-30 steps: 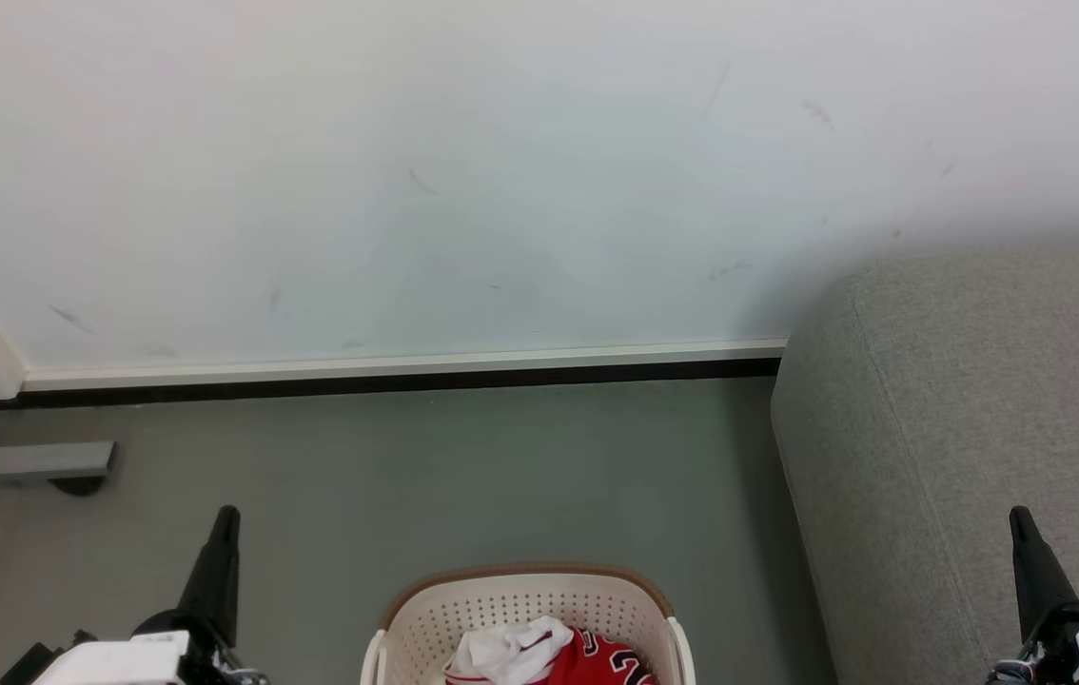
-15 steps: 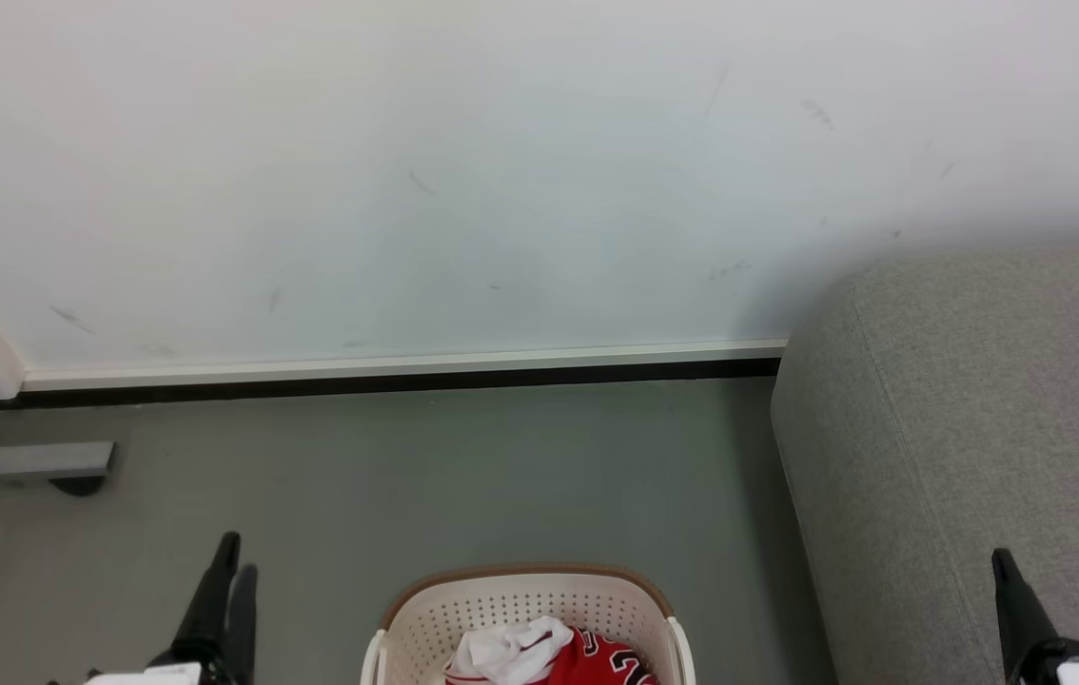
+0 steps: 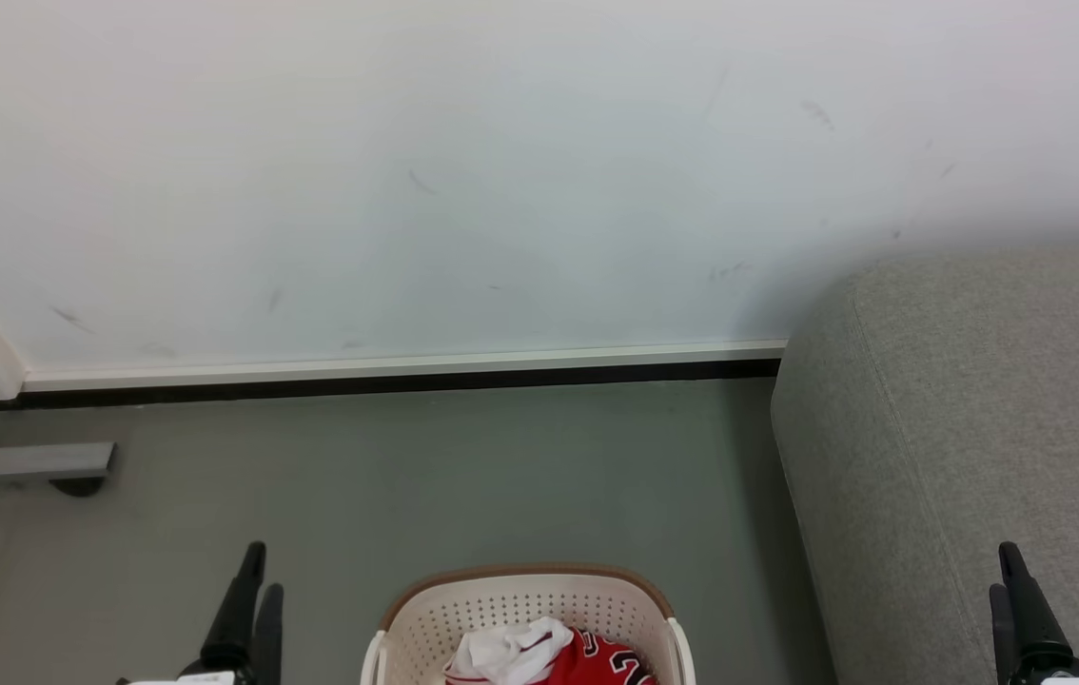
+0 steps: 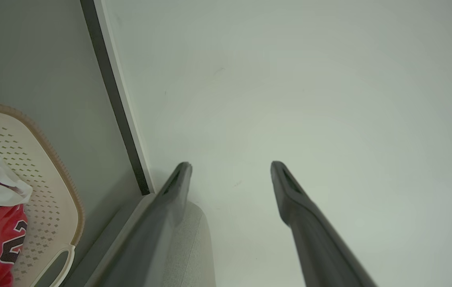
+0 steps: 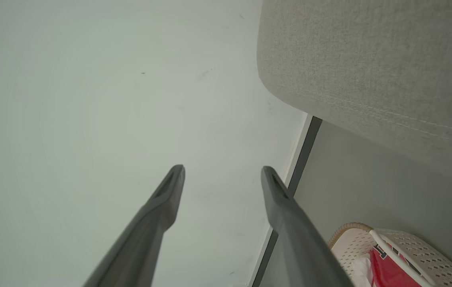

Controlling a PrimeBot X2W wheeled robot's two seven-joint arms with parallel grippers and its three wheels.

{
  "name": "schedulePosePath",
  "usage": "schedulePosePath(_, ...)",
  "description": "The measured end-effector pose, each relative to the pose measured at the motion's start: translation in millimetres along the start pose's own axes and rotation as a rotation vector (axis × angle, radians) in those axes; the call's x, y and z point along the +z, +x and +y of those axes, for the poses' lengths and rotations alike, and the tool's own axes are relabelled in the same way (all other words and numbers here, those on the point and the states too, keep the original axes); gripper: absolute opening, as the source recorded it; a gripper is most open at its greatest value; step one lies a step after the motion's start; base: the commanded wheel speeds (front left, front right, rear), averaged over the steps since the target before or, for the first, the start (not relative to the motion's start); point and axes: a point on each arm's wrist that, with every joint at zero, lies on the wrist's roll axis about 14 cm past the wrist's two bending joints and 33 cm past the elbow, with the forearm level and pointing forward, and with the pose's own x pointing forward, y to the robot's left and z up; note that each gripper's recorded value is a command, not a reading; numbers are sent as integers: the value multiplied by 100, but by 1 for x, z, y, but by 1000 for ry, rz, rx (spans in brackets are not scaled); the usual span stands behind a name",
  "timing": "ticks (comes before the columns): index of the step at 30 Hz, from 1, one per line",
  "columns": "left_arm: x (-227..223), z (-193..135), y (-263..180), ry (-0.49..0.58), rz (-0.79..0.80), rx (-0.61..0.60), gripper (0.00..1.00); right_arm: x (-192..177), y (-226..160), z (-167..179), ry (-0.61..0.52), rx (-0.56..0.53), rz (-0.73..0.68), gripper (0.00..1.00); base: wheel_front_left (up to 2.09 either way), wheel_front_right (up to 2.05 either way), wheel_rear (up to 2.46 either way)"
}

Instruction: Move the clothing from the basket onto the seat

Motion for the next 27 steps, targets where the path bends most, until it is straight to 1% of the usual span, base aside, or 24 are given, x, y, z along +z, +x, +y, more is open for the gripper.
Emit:
schedulePosePath(9, -6, 3, -1, 32, -2, 9, 100, 1, -4, 0, -76, 0, -21, 100, 0, 0, 0)
schedulePosePath(12, -7, 3, -1, 49, -5, 11, 100, 1, -3, 2, -121, 8, -23, 100, 0, 0, 0)
schedulePosePath(19, -9, 4, -2, 119, -10, 11, 100, 1, -5, 7, -228, 24, -31, 100, 0, 0, 0)
schedulePosePath(27, -10, 4, -3, 228, -15, 18, 100, 1, -4, 16, -363, 54, -41, 100, 0, 0, 0)
